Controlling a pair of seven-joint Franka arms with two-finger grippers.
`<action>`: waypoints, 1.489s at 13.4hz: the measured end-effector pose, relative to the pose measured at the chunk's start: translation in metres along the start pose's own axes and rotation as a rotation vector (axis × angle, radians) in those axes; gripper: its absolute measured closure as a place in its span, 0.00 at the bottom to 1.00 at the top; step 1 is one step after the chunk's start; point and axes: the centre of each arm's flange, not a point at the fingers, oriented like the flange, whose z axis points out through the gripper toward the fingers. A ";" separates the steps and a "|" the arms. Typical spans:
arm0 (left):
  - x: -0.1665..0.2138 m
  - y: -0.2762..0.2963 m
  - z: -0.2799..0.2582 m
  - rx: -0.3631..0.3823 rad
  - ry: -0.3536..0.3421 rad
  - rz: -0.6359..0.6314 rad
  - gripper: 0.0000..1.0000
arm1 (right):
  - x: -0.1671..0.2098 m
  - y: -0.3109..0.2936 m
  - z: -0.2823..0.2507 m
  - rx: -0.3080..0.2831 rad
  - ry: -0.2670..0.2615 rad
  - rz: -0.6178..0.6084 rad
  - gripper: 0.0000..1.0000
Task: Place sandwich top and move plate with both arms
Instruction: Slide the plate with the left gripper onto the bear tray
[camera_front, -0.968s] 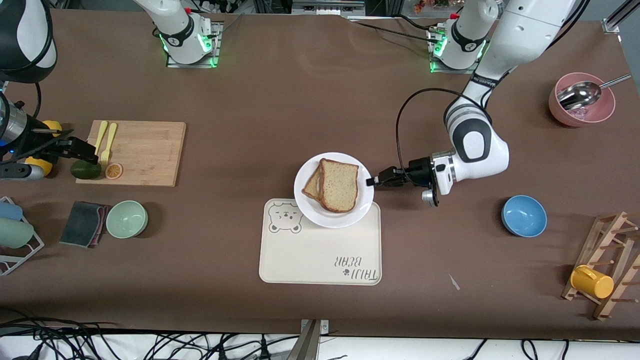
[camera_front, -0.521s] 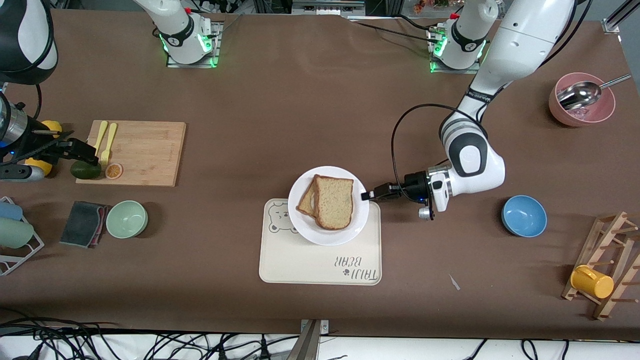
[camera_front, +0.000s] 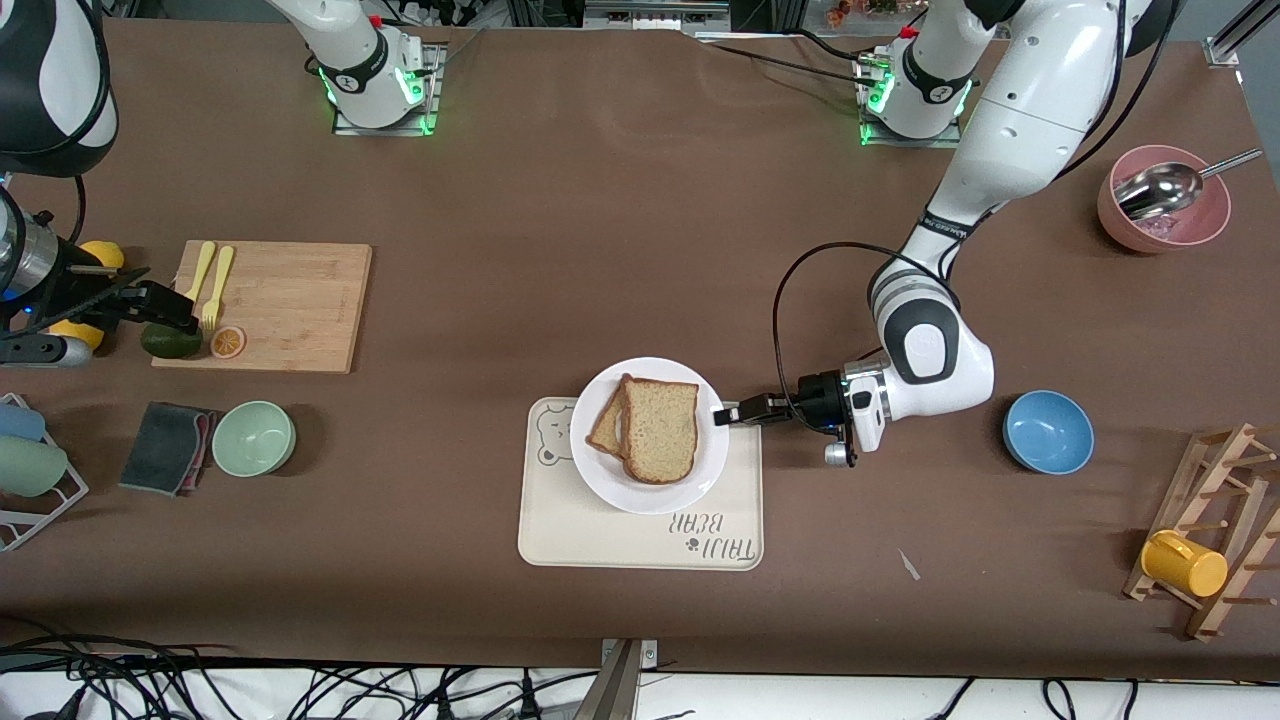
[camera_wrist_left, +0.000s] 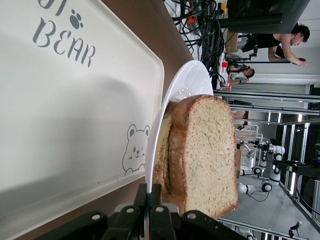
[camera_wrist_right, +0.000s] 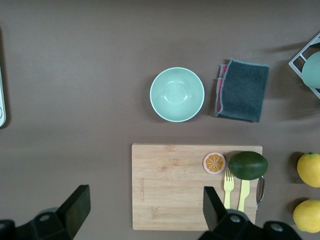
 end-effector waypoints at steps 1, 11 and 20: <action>0.001 -0.004 0.002 0.001 -0.001 -0.003 0.96 | 0.000 0.000 0.000 0.000 0.000 0.000 0.00; 0.017 -0.024 0.016 0.084 -0.014 0.031 0.96 | 0.001 0.000 0.002 0.000 0.001 0.000 0.00; 0.028 -0.038 0.023 0.110 0.007 0.012 0.96 | 0.001 0.000 0.002 0.000 0.001 0.000 0.00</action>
